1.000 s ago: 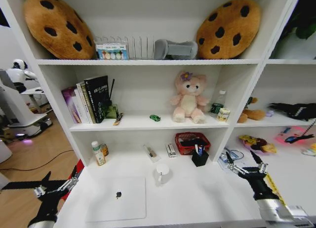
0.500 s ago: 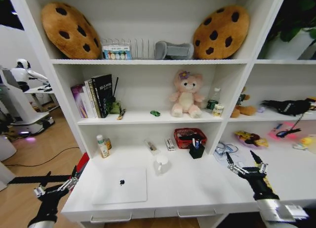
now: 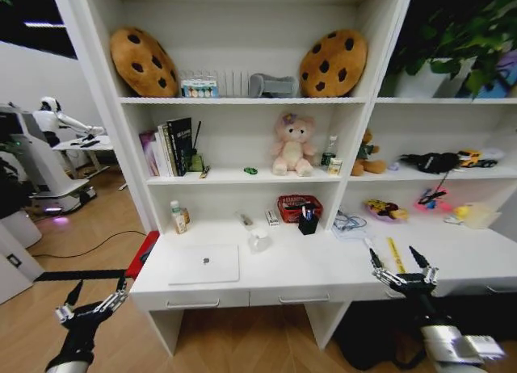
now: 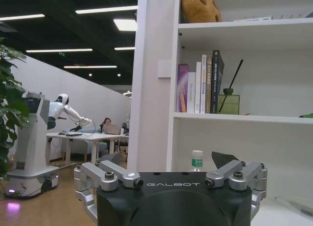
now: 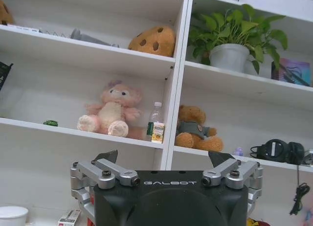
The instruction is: Organize the objects on the table.
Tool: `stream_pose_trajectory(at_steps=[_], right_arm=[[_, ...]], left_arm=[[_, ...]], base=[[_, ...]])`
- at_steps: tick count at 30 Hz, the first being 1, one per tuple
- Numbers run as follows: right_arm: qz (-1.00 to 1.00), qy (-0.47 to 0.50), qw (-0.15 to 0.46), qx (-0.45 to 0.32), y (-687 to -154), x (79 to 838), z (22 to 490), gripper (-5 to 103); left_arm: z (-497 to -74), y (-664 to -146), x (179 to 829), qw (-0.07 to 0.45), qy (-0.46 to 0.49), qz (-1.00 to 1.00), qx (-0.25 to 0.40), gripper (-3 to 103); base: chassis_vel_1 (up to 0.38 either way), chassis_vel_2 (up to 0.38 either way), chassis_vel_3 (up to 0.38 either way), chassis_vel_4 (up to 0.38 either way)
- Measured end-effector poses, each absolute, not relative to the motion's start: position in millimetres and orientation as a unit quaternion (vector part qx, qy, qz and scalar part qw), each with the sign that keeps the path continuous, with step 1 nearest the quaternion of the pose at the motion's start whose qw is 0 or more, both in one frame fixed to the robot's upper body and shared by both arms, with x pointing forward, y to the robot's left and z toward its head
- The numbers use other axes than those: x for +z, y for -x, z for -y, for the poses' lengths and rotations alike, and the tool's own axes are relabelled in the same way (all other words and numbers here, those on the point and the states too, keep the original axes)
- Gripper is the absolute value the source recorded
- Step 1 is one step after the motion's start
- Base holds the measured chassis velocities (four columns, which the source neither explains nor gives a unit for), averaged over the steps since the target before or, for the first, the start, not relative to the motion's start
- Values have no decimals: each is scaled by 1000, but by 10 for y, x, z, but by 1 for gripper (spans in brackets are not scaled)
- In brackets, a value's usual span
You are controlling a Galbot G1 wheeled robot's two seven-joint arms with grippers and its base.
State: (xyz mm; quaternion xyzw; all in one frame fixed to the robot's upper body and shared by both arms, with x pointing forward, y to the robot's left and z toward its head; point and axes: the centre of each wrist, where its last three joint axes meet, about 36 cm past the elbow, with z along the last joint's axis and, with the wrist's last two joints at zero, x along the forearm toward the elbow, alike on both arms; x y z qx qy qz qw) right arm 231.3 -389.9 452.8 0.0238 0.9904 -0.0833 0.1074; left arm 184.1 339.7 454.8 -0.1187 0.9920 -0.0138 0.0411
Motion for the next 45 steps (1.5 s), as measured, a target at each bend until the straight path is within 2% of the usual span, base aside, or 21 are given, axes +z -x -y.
stream_pose_trajectory(at_steps=[8,16,45], right_arm=[[-990,-24,107,-83,-2313,4529,3899,100],[-990,-24,107,-83,-2313,4528,3899,100],[-990,-24,108,-83,-2313,4529,3899,100]], left_arm=[[-3397,-1841,4548,41,119,-992,-14,100],[-3397,-1840,4548,41,119,-992,-14,100],[-3397,-1841,4548,41,119,-992,-14,100]], base=[[288,-301,-297,284],[111,-102,-154,126],[-9,4,8,-4]])
